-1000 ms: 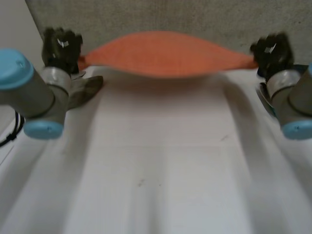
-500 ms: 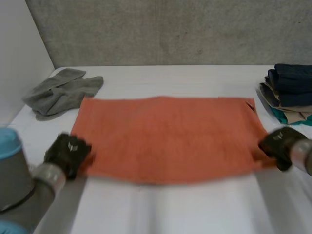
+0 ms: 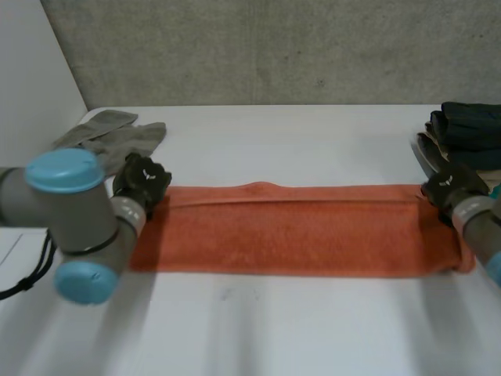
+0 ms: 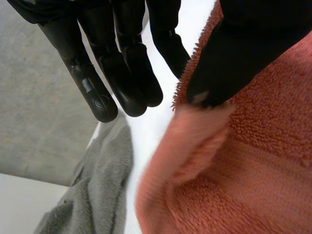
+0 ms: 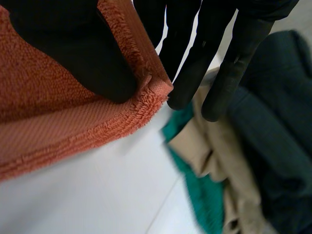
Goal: Fold the laundry.
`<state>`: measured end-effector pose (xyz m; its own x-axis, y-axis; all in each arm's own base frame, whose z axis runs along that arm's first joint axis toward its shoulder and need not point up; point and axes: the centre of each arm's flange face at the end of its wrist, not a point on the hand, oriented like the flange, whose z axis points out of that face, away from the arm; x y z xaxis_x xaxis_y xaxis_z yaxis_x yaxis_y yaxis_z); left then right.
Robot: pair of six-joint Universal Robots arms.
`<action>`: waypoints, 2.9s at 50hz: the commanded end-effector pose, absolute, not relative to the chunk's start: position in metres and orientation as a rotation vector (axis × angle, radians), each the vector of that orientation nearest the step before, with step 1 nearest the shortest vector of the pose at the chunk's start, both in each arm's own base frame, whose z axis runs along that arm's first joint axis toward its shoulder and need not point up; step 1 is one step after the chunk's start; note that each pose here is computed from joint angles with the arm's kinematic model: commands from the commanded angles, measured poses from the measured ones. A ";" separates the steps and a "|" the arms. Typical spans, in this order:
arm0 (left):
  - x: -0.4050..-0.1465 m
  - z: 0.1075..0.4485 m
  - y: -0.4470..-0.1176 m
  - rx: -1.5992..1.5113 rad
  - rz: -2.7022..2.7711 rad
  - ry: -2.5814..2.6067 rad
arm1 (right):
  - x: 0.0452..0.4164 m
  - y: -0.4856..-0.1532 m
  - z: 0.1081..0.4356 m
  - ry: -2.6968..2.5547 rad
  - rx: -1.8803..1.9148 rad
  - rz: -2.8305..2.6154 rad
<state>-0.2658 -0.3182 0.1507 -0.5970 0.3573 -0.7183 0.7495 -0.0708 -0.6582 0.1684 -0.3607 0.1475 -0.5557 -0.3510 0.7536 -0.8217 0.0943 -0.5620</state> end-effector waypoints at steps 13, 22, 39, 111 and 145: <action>-0.324 0.164 -0.366 1.064 -1.918 1.727 | 0.203 -0.405 0.137 -1.825 0.993 1.636; -0.320 0.192 -0.327 1.103 -1.929 1.732 | 0.197 -0.356 0.177 -2.000 0.914 1.756; -0.278 0.183 -0.249 1.086 -1.974 1.997 | 0.130 -0.328 0.155 -2.348 0.942 1.653; -0.266 0.232 -0.246 0.970 -2.182 1.931 | 0.379 -0.222 0.181 -1.857 1.656 2.320; -0.340 0.145 -0.319 0.940 -2.031 2.075 | 0.280 -0.240 0.131 -2.235 1.290 1.818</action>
